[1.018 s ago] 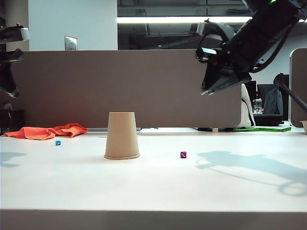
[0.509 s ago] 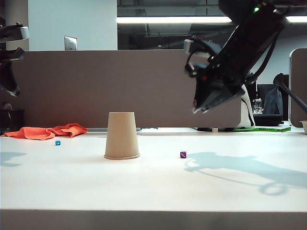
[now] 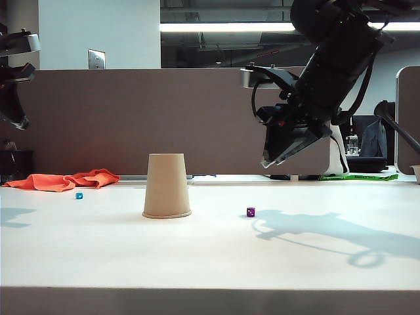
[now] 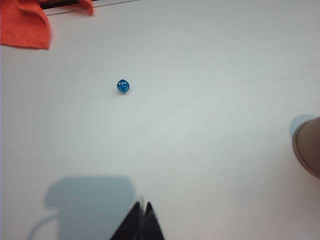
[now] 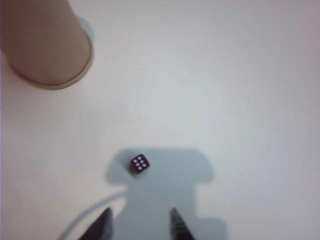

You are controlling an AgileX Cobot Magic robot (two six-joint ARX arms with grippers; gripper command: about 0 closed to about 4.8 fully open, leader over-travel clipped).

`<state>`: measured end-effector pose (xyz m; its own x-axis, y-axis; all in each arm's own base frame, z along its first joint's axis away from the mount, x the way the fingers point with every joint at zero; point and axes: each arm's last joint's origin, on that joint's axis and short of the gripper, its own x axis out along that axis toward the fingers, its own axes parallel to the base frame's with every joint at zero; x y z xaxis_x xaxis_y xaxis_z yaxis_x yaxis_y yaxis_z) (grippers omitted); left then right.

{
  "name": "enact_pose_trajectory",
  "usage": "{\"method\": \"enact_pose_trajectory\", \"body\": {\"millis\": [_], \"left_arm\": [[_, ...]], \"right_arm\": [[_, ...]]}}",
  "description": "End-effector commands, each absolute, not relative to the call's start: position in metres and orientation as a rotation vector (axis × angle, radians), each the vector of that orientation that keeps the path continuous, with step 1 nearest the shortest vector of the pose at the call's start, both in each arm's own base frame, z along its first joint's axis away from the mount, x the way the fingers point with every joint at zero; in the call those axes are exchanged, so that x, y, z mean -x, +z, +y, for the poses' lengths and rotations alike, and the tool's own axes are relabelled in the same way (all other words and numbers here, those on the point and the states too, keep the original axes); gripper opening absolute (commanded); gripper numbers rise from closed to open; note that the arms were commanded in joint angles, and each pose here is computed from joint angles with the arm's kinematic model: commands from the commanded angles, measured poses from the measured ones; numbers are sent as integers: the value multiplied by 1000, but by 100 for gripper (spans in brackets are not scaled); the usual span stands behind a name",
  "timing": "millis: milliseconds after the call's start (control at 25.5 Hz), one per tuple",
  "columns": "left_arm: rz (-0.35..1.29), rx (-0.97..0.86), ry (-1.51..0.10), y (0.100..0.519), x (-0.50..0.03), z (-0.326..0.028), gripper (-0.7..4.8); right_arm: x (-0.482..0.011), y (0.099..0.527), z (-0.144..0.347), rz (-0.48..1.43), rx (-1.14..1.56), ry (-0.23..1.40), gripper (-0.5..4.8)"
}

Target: Throw the dice onto the paper cup, compare its value with the values of the other dice on the table, place the die with the higher value on the paper cup, and take no action if both dice have the same value.

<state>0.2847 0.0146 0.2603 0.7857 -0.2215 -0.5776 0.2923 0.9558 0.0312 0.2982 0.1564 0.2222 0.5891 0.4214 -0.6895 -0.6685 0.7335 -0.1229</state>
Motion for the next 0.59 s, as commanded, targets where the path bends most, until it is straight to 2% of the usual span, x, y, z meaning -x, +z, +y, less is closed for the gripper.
{"method": "enact_pose_trajectory", "body": {"millis": [39, 392, 588], "left_arm": [[586, -121, -279, 263, -285, 15, -5], [587, -120, -279, 263, -285, 15, -6], [586, -101, -273, 263, -285, 15, -5]], "right_arm": [[-300, 218, 159, 676, 429, 728, 177], [-299, 208, 160, 683, 542, 829, 181], [-300, 209, 161, 691, 465, 816, 182]]}}
